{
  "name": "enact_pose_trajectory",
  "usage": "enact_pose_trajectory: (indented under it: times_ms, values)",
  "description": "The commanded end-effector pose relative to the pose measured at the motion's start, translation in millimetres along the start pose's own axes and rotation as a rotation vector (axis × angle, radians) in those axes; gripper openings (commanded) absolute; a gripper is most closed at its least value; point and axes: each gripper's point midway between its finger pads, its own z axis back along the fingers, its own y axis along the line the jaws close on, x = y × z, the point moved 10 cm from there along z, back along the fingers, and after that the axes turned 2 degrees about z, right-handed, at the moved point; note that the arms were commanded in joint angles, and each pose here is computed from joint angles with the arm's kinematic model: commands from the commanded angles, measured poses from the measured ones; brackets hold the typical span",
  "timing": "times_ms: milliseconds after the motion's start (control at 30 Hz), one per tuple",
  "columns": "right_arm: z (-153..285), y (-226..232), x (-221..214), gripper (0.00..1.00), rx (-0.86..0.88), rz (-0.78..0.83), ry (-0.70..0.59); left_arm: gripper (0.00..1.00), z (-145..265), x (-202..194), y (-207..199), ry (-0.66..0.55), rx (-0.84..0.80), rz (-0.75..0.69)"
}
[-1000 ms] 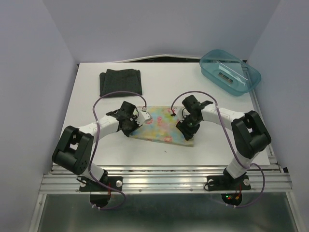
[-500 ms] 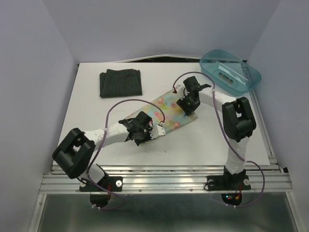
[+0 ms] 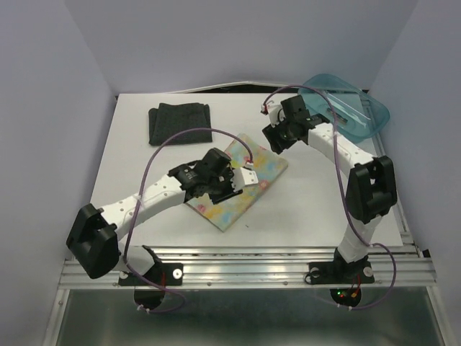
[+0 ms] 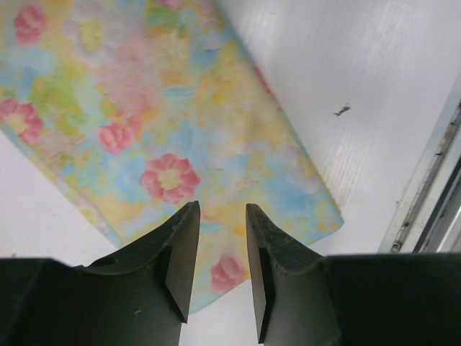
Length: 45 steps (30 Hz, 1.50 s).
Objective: Fold and stack the skirts
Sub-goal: Fold the skirt
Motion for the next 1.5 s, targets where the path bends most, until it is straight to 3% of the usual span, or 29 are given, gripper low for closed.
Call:
enact_pose_trajectory:
  times_ms: [0,100,267,633,900,1100,1267,1467]
  values:
    - [30.3,23.5,-2.8,0.6,0.157,-0.115,-0.052,0.43,21.2,-20.2,31.0,0.044,0.088,0.068]
    - [27.7,36.2,-19.7,0.6,0.229,-0.165,-0.019,0.42,19.0,-40.6,51.3,0.094,0.14,0.115]
    - [4.2,52.6,-48.6,0.59,0.32,-0.264,0.081,0.39,-1.2,-74.4,52.8,0.203,0.161,0.032]
    - [-50.8,43.0,-77.6,0.53,0.148,-0.286,0.219,0.35,-39.0,-112.8,27.2,0.324,0.036,-0.033]
    - [-60.9,-5.7,-62.9,0.52,0.018,-0.241,0.196,0.33,-54.1,-77.8,-23.4,0.258,-0.119,-0.092]
    - [-34.8,-16.3,-34.8,0.53,0.007,-0.185,0.146,0.43,-43.2,-44.5,-19.0,0.182,-0.099,-0.033]
    - [18.9,-3.6,-5.8,0.56,0.154,-0.208,0.0,0.55,-13.9,-29.4,-13.5,0.1,-0.006,-0.086]
    - [41.8,43.5,-3.6,0.56,0.452,-0.268,-0.051,0.58,-2.9,-24.2,-27.1,0.044,0.048,-0.194]
